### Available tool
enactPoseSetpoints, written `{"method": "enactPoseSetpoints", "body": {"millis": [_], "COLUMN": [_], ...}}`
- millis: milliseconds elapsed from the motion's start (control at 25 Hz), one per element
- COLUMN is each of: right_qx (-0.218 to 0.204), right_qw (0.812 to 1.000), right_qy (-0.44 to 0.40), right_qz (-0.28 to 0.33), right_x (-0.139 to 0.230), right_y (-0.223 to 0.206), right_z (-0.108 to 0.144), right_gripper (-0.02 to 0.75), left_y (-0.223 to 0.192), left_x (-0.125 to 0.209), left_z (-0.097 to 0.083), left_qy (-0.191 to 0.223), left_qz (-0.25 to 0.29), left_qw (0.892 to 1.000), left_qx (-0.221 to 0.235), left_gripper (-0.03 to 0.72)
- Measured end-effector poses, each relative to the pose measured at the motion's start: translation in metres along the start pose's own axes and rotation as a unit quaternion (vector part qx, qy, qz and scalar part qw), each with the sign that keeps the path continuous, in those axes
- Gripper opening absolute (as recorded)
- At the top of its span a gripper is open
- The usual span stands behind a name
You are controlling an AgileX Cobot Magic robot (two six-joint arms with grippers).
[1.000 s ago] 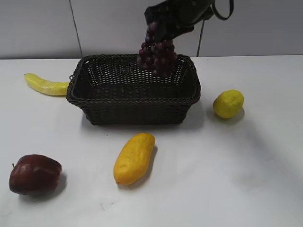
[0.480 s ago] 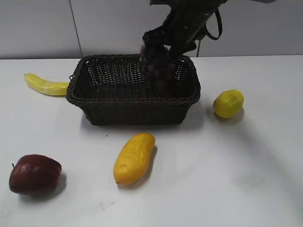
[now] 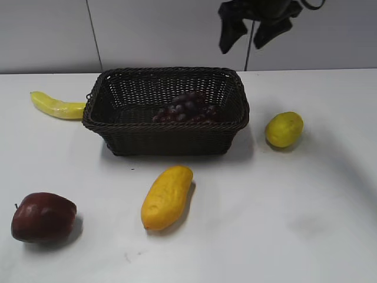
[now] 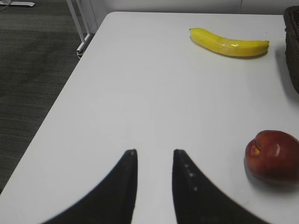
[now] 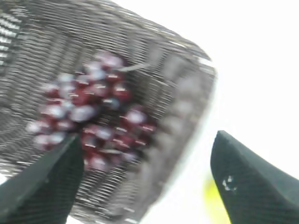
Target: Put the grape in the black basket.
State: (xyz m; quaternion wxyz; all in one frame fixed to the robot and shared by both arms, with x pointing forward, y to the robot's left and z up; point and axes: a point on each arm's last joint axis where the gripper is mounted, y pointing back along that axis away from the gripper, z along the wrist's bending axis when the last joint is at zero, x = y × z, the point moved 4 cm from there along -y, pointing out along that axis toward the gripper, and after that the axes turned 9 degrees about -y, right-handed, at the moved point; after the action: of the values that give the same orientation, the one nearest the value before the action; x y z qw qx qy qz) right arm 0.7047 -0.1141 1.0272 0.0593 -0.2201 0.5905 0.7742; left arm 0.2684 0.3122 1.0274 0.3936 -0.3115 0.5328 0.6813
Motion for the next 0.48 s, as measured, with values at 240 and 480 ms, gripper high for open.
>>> {"method": "enactPoseSetpoints", "body": {"millis": [240,480], "right_qx": [0.059,0.100], "right_qw": [0.994,0.985], "right_qy": [-0.092,-0.141], "right_qz": [-0.004,0.016], "right_x": [-0.003,0.023], "right_y": [0.012,0.034], "right_z": [-0.092,-0.138], "right_gripper": [0.560,0.543], "left_y": [0.000,0.000], "left_x": [0.000,0.000], "left_z": [0.000,0.000], "left_qy": [0.000,0.000], "left_qz": [0.000,0.000], "left_qw": [1.000,1.000], "left_qx": [0.000,0.000], "left_gripper": [0.230,0.230]}}
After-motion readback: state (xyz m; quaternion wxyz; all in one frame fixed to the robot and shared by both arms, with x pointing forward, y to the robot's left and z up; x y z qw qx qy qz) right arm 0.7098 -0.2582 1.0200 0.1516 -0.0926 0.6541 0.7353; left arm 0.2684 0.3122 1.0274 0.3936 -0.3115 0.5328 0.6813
